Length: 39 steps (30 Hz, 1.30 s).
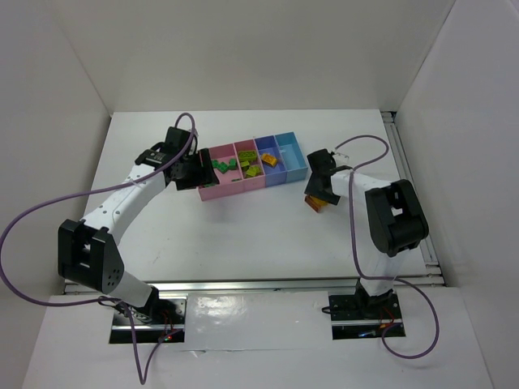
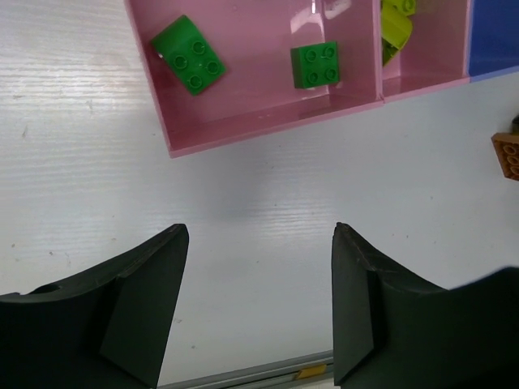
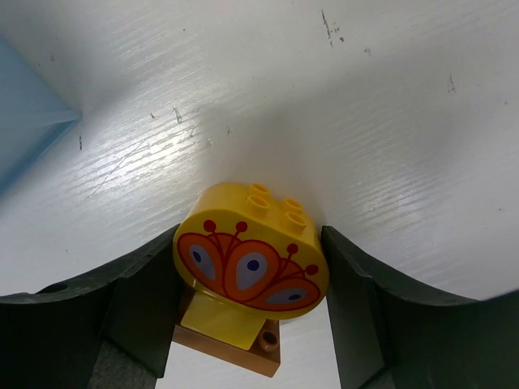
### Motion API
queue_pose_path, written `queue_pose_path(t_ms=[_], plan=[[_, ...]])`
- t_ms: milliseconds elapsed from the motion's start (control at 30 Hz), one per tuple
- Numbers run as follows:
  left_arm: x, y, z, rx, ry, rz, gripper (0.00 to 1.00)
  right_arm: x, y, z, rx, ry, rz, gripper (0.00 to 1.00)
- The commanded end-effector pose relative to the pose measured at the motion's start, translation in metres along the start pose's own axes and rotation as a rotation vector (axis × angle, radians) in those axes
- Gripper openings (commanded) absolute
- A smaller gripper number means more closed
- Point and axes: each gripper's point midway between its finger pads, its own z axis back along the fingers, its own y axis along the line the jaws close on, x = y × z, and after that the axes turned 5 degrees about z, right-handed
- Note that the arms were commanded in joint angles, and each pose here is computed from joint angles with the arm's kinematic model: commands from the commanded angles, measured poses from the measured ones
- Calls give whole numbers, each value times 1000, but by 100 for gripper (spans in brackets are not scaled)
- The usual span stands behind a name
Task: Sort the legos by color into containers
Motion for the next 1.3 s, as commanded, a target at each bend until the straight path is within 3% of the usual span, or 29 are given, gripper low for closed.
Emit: queue_pose_path(t_ms=[0, 133, 233, 300, 467, 667, 833, 1267], plan=[[-3, -16, 0, -104, 11, -66, 74, 35, 19, 23, 81, -93, -18, 43], [-26, -72, 10, -451, 112, -140, 77, 51, 35, 55, 208, -123, -19, 41], [-43, -110, 9, -607, 189, -146, 80, 59, 46, 79, 302, -133, -28, 41], [-64, -131, 6, -675, 265, -105, 82, 61, 55, 96, 365, -134, -23, 41], [-73, -187, 13, -909, 291, 2, 90, 57, 68, 118, 450, -119, -28, 41], [-88, -219, -1, -893, 232, 0, 95, 57, 98, 138, 567, -104, -68, 41], [-90, -221, -12, -865, 118, -16, 88, 54, 115, 151, 624, -97, -50, 41], [-65, -210, -24, -763, 4, 42, 75, 64, 127, 169, 693, -99, -44, 43]])
